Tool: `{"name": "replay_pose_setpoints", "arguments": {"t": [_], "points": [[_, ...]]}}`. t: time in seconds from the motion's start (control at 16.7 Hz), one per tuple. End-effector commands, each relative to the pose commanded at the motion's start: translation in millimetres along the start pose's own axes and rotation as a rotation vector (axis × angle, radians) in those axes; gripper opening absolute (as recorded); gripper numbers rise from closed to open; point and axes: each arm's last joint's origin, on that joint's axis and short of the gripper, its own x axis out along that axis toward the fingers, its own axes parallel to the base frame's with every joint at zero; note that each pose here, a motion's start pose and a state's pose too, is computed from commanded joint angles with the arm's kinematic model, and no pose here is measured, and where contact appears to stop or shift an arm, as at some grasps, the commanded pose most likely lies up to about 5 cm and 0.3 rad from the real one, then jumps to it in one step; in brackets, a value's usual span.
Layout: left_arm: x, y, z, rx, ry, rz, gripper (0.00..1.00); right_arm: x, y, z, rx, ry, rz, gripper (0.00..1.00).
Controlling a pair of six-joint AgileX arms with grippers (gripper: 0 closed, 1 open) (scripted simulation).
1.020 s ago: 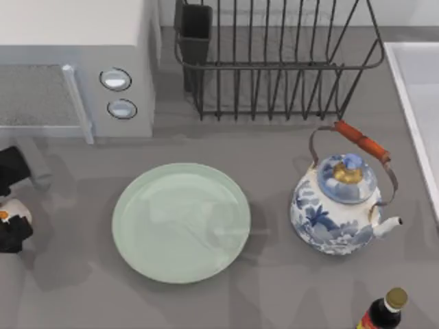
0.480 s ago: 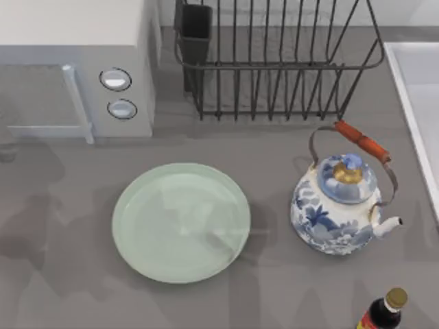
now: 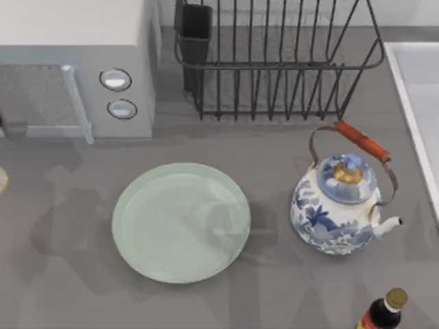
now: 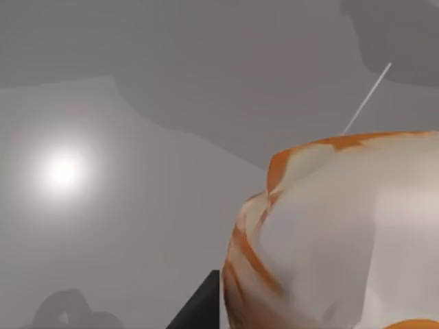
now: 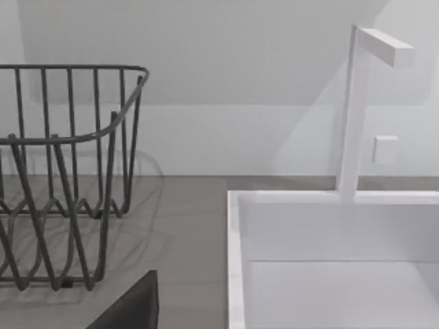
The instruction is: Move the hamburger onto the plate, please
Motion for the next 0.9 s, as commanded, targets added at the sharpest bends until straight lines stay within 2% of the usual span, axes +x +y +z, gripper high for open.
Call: {"name": "replay_pose_setpoints", "arguments": {"t": [0.18,0.36,0.72,0.9], "points": [[0.0,0.0,-0.9,-0.001,0.0,0.003,0.0,0.0,0.0,0.0,0.0,0.0,0.0,1.0],[-5.1,-11.7,15.6,0.053,-0.003,0.023,0.0,0.0,0.0,0.0,0.0,0.0,0.0,1.0],[-20.5,-64.4,95.1,0.311,-0.042,0.106,0.0,0.0,0.0,0.0,0.0,0.0,0.0,1.0],[-18.9,-95.8,139.2,0.445,-0.061,0.124,0.0,0.0,0.0,0.0,0.0,0.0,0.0,1.0]]}}
